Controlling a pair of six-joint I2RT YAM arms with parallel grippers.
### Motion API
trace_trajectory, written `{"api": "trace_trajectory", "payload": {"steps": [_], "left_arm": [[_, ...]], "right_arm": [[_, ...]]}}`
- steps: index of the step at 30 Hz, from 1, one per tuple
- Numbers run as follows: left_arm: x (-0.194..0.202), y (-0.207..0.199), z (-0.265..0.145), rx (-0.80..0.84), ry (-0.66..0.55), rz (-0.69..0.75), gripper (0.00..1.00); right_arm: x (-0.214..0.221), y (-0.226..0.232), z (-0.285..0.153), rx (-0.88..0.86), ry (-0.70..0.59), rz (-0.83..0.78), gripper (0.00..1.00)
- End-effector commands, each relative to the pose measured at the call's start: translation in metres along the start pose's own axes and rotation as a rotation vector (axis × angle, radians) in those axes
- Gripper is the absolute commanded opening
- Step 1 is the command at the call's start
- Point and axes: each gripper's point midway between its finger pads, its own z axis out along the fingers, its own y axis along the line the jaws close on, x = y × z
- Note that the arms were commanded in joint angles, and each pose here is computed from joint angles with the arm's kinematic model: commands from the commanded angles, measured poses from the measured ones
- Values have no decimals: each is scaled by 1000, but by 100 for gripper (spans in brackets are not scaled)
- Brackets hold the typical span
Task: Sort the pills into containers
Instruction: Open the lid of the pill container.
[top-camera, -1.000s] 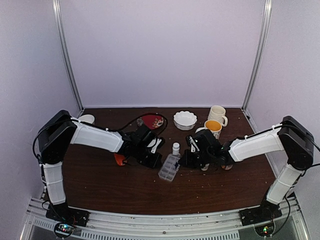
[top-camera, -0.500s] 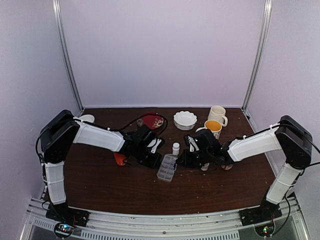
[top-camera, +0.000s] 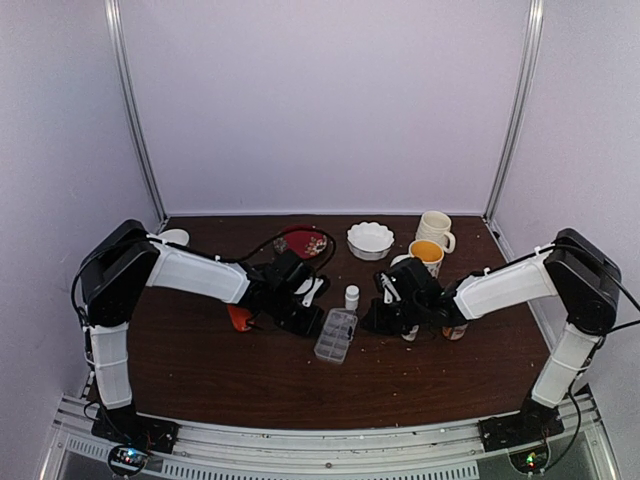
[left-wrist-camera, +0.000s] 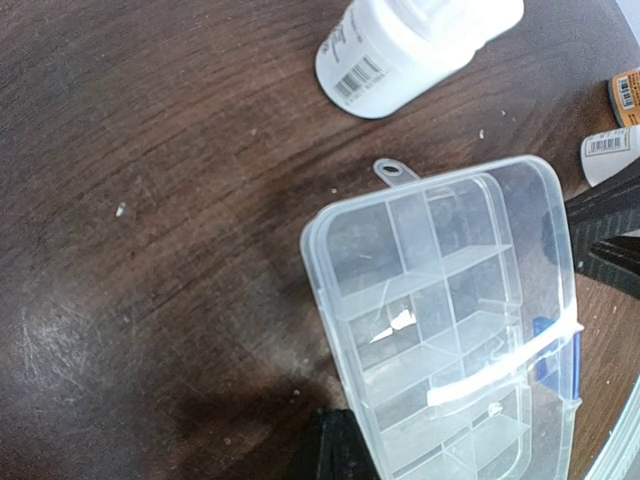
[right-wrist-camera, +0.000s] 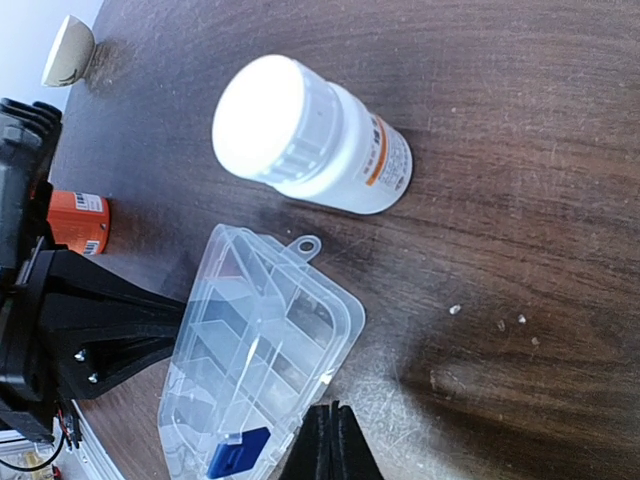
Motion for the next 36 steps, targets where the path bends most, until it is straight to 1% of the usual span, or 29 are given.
{"api": "trace_trajectory", "payload": {"steps": [1,7,10,12,18,21,26,29,32,36], "left_arm": [[-5,-6,1,18,-3,18,1],[-4,-9,2,40,1,30,1],[-3,-12,3,59,9,35,1],[-4,-15,3,73,12,37,1],[-6,-21,2,103,11,48,1],[-5,-25,2,121,15,49,1],[-4,-26,1,125,16,47,2],[-5,-25,-1,123,-4,39,3],[-8,-26,-6,122,-25,37,9],[-9,-28,-12,119,-30,31,14]], "right_arm": [[-9,9,8,-23,-9,-13,0],[-15,39,5,-164,-13,-14,0],[-15,48,1,-212,-17,-21,0],[-14,51,-1,-234,-13,-25,2],[-6,48,5,-247,16,-20,8],[-1,41,9,-227,27,3,9],[5,36,10,-241,31,26,10],[10,32,11,-234,36,32,13],[13,28,12,-234,37,40,17],[15,27,14,-244,38,57,17]]}}
